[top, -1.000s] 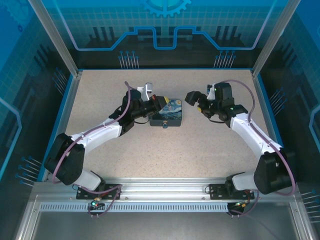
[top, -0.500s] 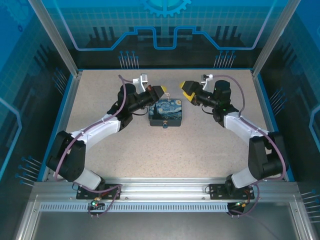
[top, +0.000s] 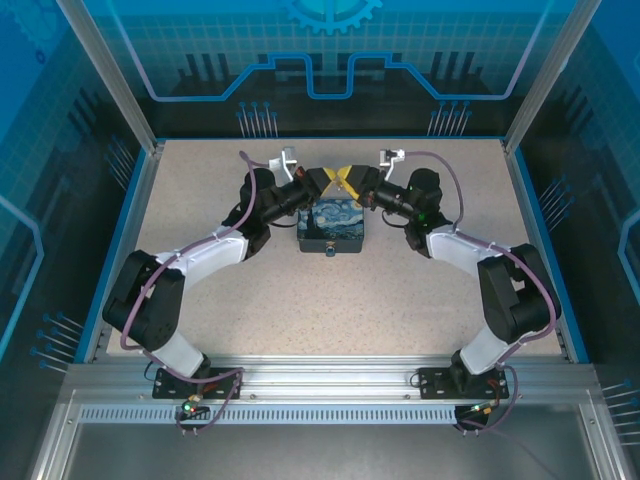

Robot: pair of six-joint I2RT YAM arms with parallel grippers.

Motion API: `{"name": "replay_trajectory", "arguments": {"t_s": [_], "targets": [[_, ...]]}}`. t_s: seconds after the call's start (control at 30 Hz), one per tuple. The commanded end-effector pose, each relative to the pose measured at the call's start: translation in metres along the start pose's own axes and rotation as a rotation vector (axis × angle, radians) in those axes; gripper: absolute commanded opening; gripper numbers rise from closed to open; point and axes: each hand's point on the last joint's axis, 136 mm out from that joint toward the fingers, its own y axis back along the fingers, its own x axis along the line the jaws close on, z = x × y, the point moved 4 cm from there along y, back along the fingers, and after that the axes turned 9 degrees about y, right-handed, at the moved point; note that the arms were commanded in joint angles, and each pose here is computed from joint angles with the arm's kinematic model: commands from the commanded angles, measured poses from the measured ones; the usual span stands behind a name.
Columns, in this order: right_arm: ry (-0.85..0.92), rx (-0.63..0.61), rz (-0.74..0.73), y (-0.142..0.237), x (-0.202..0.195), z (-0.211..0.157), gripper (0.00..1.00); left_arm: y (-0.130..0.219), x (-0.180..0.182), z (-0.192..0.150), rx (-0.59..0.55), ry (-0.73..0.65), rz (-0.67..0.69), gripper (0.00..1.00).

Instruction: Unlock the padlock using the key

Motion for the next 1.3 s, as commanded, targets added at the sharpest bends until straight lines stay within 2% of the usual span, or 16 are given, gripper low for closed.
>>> {"name": "replay_trajectory", "arguments": {"t_s": [0.0, 0.23, 0.4, 0.6, 0.93, 1.13, 1.27], "targets": [[0.011, -0.02, 0.032, -0.003, 0.005, -0.003, 0.44, -0.002, -0.018, 0.01, -0.035, -0.012, -0.069, 0.0], [0.004, -0.006, 0.029, -0.003, 0.005, -0.011, 0.39, -0.003, -0.019, 0.011, -0.047, -0.014, -0.076, 0.0], [0.003, -0.001, 0.027, -0.003, 0.006, -0.013, 0.3, -0.002, -0.018, 0.012, -0.051, -0.016, -0.072, 0.0], [0.011, -0.003, 0.023, -0.001, 0.009, -0.012, 0.28, -0.002, -0.017, 0.012, -0.05, -0.017, -0.069, 0.0], [0.013, 0.006, 0.004, 0.001, 0.007, -0.013, 0.14, -0.002, -0.014, 0.009, -0.042, -0.021, -0.057, 0.0], [0.012, 0.011, -0.009, 0.002, 0.005, -0.013, 0.0, -0.003, -0.013, 0.008, -0.041, -0.025, -0.052, 0.0], [0.016, 0.016, -0.014, 0.003, 0.006, -0.014, 0.0, -0.003, -0.013, 0.008, -0.041, -0.027, -0.049, 0.0]]}}
